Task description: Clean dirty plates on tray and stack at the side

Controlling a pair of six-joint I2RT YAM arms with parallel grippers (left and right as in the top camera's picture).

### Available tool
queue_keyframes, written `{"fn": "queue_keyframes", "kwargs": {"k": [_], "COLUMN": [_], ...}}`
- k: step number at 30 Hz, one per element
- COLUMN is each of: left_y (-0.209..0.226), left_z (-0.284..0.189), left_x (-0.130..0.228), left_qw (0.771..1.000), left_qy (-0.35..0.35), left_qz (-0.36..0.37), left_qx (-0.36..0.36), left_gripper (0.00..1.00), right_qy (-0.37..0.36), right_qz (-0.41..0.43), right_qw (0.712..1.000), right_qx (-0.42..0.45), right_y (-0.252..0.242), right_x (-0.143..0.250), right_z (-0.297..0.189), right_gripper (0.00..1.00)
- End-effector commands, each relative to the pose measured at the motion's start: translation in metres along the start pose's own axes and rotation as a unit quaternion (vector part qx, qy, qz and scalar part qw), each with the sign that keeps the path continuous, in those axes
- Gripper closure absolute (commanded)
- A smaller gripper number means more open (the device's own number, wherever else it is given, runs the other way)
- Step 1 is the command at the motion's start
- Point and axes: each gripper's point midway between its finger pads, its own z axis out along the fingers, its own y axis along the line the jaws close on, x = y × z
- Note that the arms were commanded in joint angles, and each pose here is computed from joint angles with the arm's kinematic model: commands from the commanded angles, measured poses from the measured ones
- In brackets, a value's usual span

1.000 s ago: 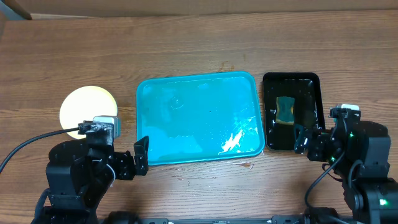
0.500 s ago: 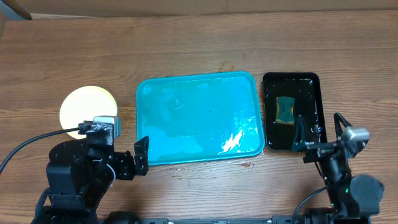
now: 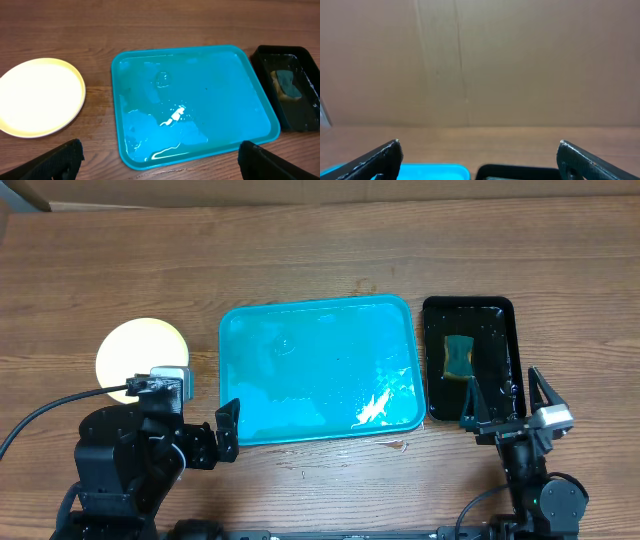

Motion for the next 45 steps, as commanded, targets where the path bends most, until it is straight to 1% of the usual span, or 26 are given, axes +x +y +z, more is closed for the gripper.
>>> {"fn": "queue_keyframes", "kwargs": {"k": [1, 3, 4, 45], "left_y": [-0.001, -0.001, -0.001, -0.001], "left_z": [0.001, 0.001, 0.001, 0.001], "left_x": [0.002, 0.002, 0.002, 0.004], "left_qw": [1.000, 1.000, 1.000, 1.000], "left_qy": [0.003, 0.003, 0.003, 0.005], "left_qz": [0.014, 0.014, 0.014, 0.013], "left_qx": [0.002, 0.002, 0.002, 0.001], "left_gripper": [0.00, 0.00, 0.00, 0.00], "right_qy": [0.037, 0.088, 0.100, 0.097], "right_qz": [-0.037, -0.030, -0.027, -0.028], "right_qw": [0.999, 0.996, 0.995, 0.995], "right_qx": [-0.007, -0.006, -0.006, -0.007], "right_y": [0.001, 0.000, 0.000, 0.000], "right_x": [0.021, 0.046, 0.052, 0.050], "right_z": [-0.001, -0.004, -0.006, -0.005], "right_gripper": [0.00, 0.00, 0.00, 0.00]}}
